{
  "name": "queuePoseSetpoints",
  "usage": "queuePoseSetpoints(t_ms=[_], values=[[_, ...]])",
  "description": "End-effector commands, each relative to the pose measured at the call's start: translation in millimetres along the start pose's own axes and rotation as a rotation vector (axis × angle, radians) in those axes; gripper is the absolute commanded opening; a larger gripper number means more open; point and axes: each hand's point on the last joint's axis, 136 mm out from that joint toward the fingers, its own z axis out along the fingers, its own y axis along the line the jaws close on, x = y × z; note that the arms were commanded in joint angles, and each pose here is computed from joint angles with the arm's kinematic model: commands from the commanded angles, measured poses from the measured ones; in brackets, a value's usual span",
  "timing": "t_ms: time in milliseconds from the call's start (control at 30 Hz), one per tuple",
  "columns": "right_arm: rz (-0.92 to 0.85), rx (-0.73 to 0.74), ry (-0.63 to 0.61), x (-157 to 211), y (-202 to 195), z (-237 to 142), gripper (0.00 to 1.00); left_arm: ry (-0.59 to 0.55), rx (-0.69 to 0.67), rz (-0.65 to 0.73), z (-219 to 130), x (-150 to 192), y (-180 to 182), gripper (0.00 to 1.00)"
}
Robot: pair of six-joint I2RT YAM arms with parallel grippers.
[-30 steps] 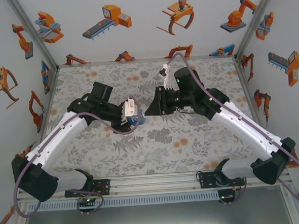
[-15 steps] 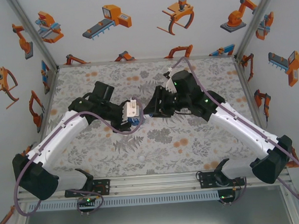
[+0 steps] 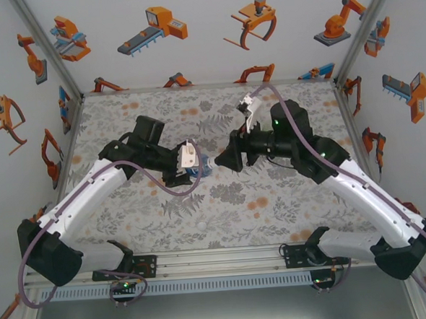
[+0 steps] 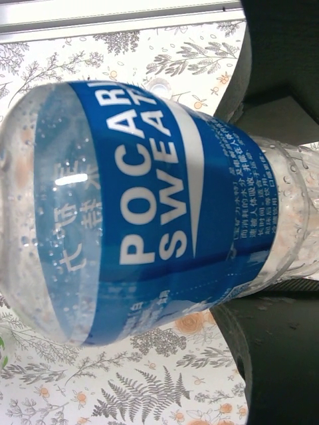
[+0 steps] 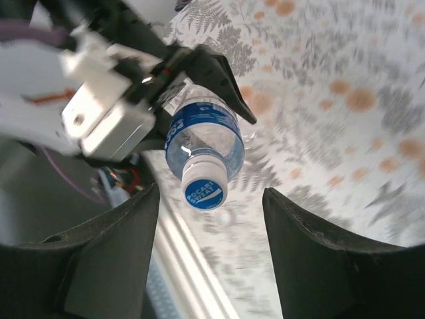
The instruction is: Screw on the bottle caps
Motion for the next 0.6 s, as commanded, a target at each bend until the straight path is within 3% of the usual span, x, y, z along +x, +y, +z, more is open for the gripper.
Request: queuePoseSetpoints(t_ms=[0,100,200,567], values=[[-0.442,-0.147,-0.049,-3.8,32.5,-10.4,0.58,-0.052,0.018,0.040,-3.7,-11.3,-7.6,0.00],[-0.692,-0.263,-0.054,13.8,52.9,-16.7,0.56,-0.053,0.017,0.044,-3.6,-11.2,-8.3,0.00],[-0.829,-0.281,-0.085,22.7,56.4,-13.3,0.54,-0.057,0.023,0.041,-2.5,-11.0,-8.6,0.00],[-0.830,-0.266,-0.082,23.5,46.3,5.4,0.48,-0.065,0.035,0.045,-0.8,-11.9,-11.7,0.00]])
